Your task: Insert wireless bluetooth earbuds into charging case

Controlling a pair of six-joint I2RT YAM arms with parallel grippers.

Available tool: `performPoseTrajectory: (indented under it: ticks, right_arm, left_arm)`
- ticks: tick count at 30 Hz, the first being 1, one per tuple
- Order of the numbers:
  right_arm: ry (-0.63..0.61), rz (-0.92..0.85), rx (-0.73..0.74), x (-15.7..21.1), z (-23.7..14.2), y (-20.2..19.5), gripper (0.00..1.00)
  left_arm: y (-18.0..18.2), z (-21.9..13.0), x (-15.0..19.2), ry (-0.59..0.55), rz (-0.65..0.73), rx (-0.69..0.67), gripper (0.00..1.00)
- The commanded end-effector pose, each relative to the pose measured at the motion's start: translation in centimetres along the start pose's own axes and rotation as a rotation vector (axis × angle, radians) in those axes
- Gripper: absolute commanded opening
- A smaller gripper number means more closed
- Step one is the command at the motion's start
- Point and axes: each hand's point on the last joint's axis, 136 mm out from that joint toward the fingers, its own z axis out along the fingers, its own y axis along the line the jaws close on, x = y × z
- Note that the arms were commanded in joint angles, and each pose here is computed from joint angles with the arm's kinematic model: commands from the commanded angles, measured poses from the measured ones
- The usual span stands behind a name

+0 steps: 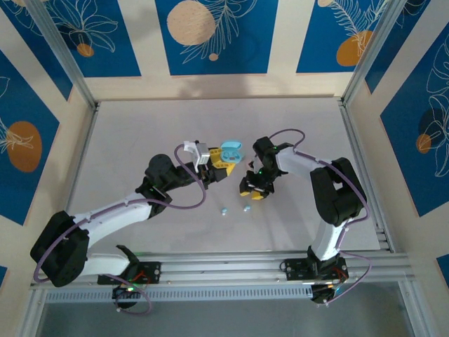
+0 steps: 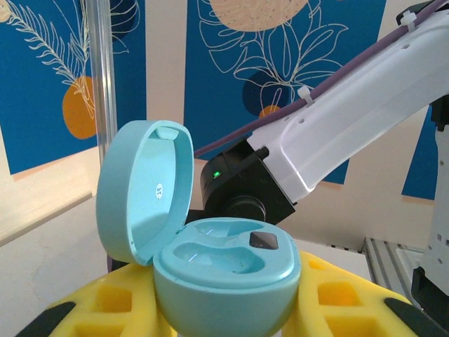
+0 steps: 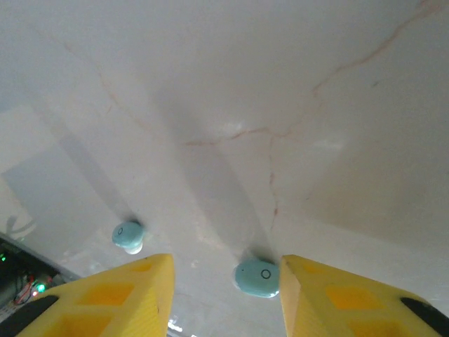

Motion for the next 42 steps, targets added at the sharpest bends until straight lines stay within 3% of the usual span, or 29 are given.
performPoseTrajectory:
  ticks: [1,6,20,42]
  right_arm:
    - [-0.042,-0.077,0.032,-1.1,-1.0,0.6,0.45]
    - [0.009,-0.072,0.057,-0.8,-0.1,0.8,0.44]
    - [0.029,0.177,0.08,3.1,1.4,-0.8,0.47]
    - [0.03,0.146,0.088,2.4,3.0,0.2,0.42]
  left_arm:
    - [-0.7,-0.2,-2.4,-0.053,0.038,0.007,0.27]
    - [-0.8,-0.4,-2.6,-0.054,0.046,-0.004,0.27]
    - [-0.7,-0.7,-2.4,-0.052,0.059,-0.018,0.27]
    - [-0.6,-1.0,-2.2,-0.046,0.065,-0.033,0.28]
